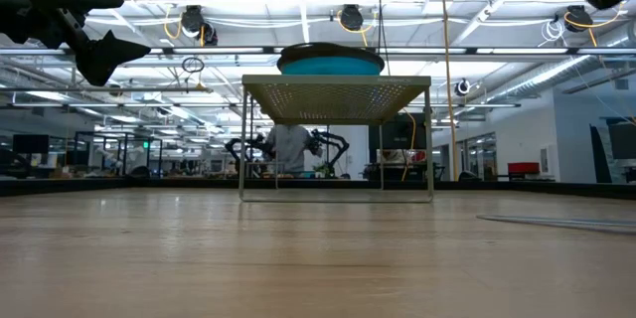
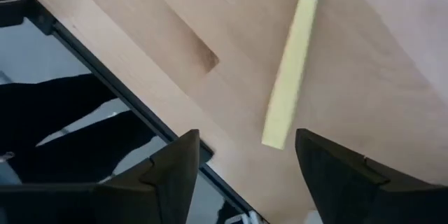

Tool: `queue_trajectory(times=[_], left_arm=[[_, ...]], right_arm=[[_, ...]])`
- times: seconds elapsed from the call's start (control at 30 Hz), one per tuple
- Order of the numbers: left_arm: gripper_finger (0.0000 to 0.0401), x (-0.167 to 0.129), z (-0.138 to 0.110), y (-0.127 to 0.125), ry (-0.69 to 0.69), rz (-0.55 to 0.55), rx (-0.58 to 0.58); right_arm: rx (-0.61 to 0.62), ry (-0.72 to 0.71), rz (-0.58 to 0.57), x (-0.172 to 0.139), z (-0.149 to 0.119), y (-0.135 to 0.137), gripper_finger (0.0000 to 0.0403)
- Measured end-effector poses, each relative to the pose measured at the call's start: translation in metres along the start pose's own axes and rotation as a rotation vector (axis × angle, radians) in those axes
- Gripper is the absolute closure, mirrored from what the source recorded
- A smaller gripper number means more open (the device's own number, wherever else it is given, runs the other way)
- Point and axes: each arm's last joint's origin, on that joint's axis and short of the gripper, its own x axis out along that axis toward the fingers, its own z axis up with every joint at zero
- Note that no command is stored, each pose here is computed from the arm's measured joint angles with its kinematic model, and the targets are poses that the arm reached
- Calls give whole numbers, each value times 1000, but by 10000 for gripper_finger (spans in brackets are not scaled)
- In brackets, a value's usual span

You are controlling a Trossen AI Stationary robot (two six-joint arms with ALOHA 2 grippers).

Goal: Pick & Place Fruit
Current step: Put the knife on the shelf

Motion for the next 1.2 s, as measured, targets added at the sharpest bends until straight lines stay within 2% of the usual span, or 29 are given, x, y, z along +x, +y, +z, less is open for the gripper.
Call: queue_trajectory(times=[0.23,0.63,1.2], left_arm=[[77,0,0,0,0,0,-2],[77,0,0,0,1,0,-6],[77,0,0,0,1,0,-5]], right_arm=[[22,20,34,16,3,-9,176],[50,21,-12,28,4,-23,177],[31,10,12,29,5,-22,177]])
